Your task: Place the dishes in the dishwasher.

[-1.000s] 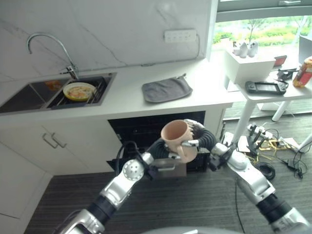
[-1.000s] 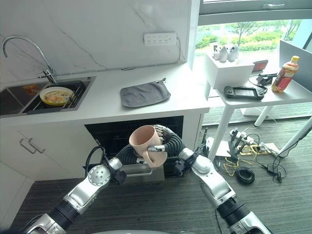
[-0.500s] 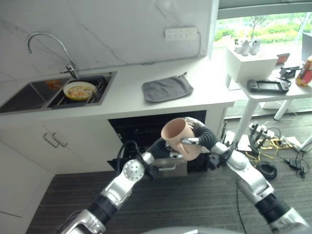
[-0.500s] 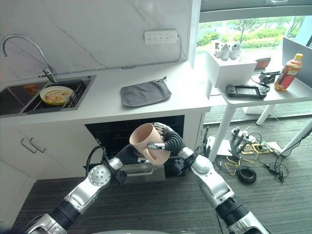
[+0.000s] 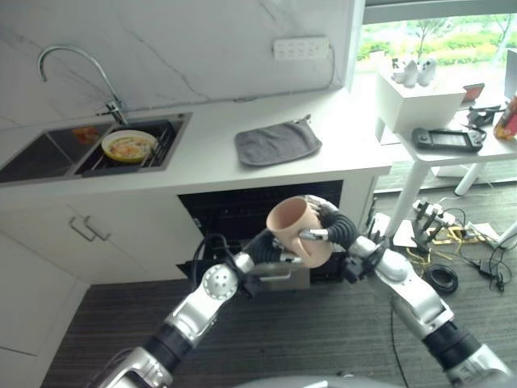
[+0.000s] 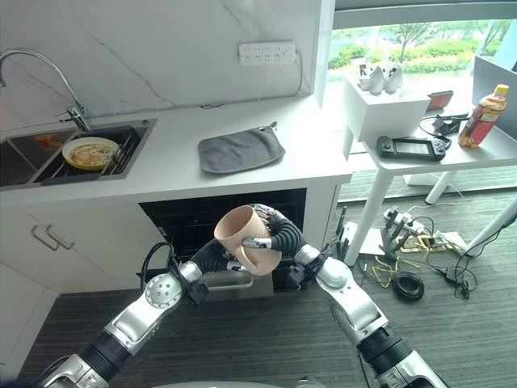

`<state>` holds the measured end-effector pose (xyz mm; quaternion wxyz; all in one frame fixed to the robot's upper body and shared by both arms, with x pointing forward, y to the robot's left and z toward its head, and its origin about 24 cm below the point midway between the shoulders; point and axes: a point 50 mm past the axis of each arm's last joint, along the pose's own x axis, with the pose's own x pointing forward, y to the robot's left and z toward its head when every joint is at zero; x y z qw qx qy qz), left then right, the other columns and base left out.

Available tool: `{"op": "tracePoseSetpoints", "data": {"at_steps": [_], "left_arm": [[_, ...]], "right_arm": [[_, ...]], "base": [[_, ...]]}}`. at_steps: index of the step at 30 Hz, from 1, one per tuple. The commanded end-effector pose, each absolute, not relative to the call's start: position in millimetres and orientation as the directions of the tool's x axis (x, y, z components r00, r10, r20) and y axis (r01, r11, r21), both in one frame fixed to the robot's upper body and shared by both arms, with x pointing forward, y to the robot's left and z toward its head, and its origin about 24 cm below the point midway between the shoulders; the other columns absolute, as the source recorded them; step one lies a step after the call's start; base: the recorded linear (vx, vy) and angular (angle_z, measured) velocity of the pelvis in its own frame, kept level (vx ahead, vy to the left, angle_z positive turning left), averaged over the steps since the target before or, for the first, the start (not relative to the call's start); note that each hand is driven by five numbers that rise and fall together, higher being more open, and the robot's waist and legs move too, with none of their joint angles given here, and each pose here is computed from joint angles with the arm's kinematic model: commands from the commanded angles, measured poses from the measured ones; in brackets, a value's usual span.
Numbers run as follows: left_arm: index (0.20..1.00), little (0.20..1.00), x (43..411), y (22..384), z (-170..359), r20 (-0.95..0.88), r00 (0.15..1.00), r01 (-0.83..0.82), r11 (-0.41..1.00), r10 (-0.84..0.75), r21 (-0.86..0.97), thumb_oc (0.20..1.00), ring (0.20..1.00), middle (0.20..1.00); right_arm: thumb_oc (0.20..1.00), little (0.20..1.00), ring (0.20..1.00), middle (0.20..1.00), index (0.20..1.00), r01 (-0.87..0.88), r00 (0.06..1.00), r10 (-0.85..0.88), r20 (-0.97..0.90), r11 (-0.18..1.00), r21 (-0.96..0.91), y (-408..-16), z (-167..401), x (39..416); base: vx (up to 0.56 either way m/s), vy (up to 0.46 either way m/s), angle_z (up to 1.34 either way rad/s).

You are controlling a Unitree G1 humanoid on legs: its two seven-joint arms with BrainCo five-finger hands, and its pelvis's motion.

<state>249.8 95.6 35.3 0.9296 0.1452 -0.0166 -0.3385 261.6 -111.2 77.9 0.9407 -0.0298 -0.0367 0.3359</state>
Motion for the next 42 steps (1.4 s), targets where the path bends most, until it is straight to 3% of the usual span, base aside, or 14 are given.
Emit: {"op": "tracePoseSetpoints", "data": {"at_steps": [1, 15, 16, 17, 23, 29, 42], "left_arm": [[0.2, 0.2, 262.3, 49.4, 83.8, 0.117, 0.622, 0.702, 0.618, -0.774, 0.354, 0.2, 0.2, 0.2], [0.2, 0.2, 262.1, 51.7, 77.9, 0.092, 0.645, 0.699, 0.634, -0.759, 0.33, 0.2, 0.2, 0.2], [0.376, 0.376, 262.3, 52.2, 77.1, 0.088, 0.649, 0.699, 0.638, -0.755, 0.322, 0.376, 0.376, 0.376], [1.0, 1.0, 262.5, 52.5, 74.5, 0.077, 0.662, 0.697, 0.651, -0.745, 0.301, 1.0, 1.0, 1.0], [1.0, 1.0, 261.1, 60.6, 39.8, -0.083, 0.744, 0.662, 0.713, -0.663, 0.231, 1.0, 1.0, 1.0], [1.0, 1.0, 254.3, 70.6, 21.2, -0.128, 0.787, 0.617, 0.77, -0.604, 0.161, 1.0, 1.0, 1.0], [1.0, 1.0, 245.4, 95.8, 10.3, -0.131, 0.868, 0.491, 0.868, -0.479, 0.072, 1.0, 1.0, 1.0]], "right_arm": [[0.2, 0.2, 0.2, 0.2, 0.2, -0.792, 0.544, 0.786, 0.295, 0.597, -0.128, -50.4, 130.5, 255.6], [0.2, 0.2, 0.2, 0.2, 0.2, -0.774, 0.555, 0.764, 0.329, 0.619, -0.131, -52.5, 132.7, 255.4], [0.2, 0.2, 0.2, 0.2, 0.2, -0.768, 0.561, 0.755, 0.34, 0.628, -0.127, -53.2, 134.0, 255.7], [0.2, 0.2, 0.2, 0.2, 0.2, -0.755, 0.575, 0.735, 0.359, 0.646, -0.115, -54.4, 136.5, 256.6], [0.2, 0.2, 0.2, 0.2, 0.2, -0.668, 0.675, 0.57, 0.468, 0.741, 0.061, -73.7, 147.5, 262.4], [0.2, 0.2, 0.2, 0.2, 0.2, -0.596, 0.771, 0.42, 0.479, 0.74, 0.31, -93.6, 136.9, 263.7], [0.2, 0.2, 0.2, 0.2, 0.2, -0.482, 0.808, 0.196, 0.556, 0.761, 0.433, -131.7, 137.0, 258.8]], "base": [[0.0, 0.0, 0.0], [0.0, 0.001, 0.03], [0.0, 0.0, 0.0], [0.0, 0.0, 0.0], [0.0, 0.0, 0.0], [0.0, 0.0, 0.0], [0.0, 0.0, 0.0]]}}
